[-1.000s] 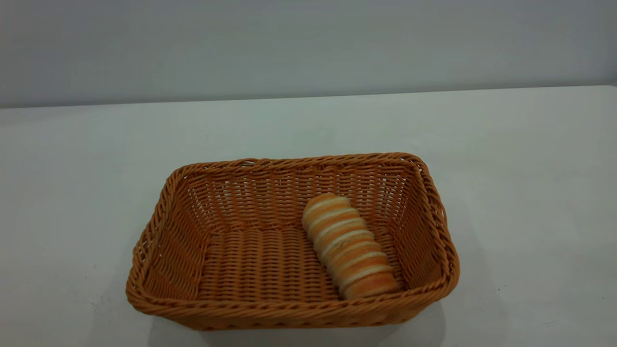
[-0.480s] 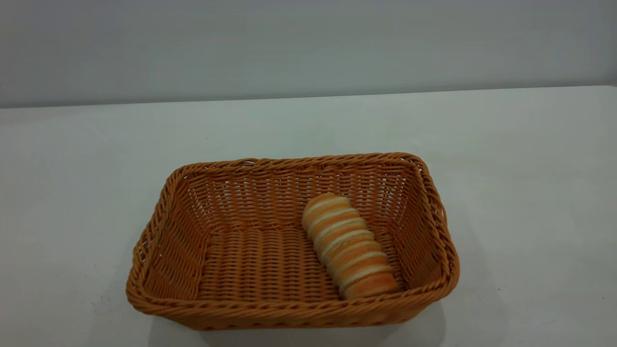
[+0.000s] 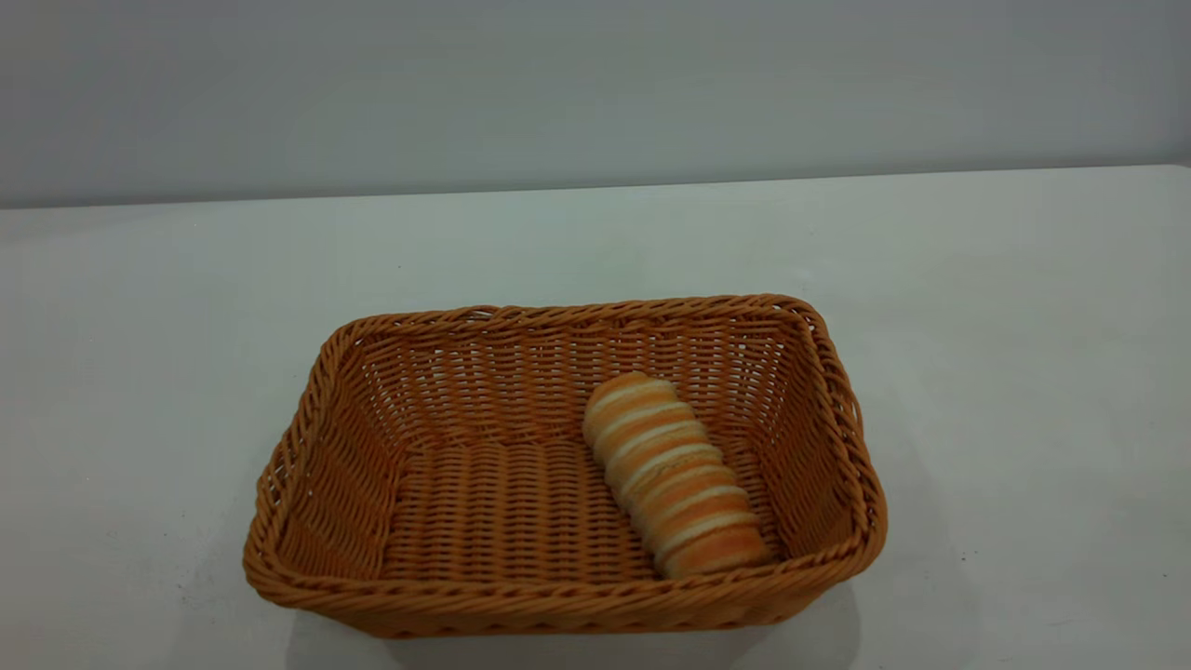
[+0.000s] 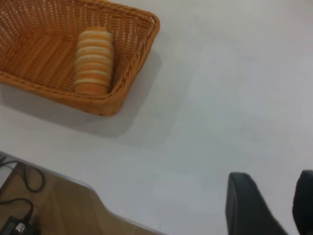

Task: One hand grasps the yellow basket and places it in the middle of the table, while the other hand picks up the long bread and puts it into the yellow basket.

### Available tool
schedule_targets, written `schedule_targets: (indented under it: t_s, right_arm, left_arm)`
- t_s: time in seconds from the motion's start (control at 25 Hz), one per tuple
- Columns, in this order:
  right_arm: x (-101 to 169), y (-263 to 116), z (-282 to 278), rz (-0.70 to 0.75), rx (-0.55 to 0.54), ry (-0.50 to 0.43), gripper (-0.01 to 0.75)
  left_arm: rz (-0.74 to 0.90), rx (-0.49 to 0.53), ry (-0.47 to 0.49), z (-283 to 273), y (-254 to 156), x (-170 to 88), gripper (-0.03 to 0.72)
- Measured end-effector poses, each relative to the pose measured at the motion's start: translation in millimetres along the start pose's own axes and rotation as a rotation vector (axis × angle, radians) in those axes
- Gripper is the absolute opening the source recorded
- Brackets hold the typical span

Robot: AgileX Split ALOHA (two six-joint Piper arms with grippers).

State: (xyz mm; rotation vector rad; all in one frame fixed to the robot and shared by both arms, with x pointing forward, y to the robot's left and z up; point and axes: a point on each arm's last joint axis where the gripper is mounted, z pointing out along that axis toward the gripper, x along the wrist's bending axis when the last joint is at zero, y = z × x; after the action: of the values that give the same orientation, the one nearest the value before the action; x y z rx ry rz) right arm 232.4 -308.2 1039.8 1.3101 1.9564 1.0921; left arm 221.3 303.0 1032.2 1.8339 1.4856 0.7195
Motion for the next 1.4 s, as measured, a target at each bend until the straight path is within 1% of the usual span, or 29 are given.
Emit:
schedule_targets:
  t_s: [0.56,0.64,0.72,0.84,1.12,1.24,1.4]
  right_arm:
    - [0.0,0.0,0.0,0.0,0.0,0.0,0.277]
    - [0.2,0.0,-0.1,0.009,0.0,-0.014,0.277]
    - [0.6,-0.2,-0.3,0.034,0.0,-0.054,0.277]
    - [1.6,-0.4,-0.6,0.091,0.0,-0.146,0.277]
    - [3.7,-0.6,-1.0,0.198,-0.001,-0.32,0.277]
    - [4.2,-0.7,-1.1,0.226,-0.001,-0.364,0.277]
    - [4.4,-0.7,-1.1,0.233,-0.001,-0.374,0.277]
  left_arm:
    - [-0.001,0.0,0.0,0.0,0.0,0.0,0.534]
    - [-0.001,-0.001,0.0,0.0,0.1,0.0,0.534]
    - [-0.001,-0.001,0.0,0.0,0.1,0.0,0.534]
    - [-0.005,-0.001,0.005,0.0,0.1,-0.1,0.534]
    - [-0.072,-0.001,0.088,0.1,0.3,-2.0,0.534]
    - [-0.103,0.0,0.126,0.2,0.4,-2.8,0.534]
    - [-0.125,0.0,0.154,0.3,0.5,-3.4,0.534]
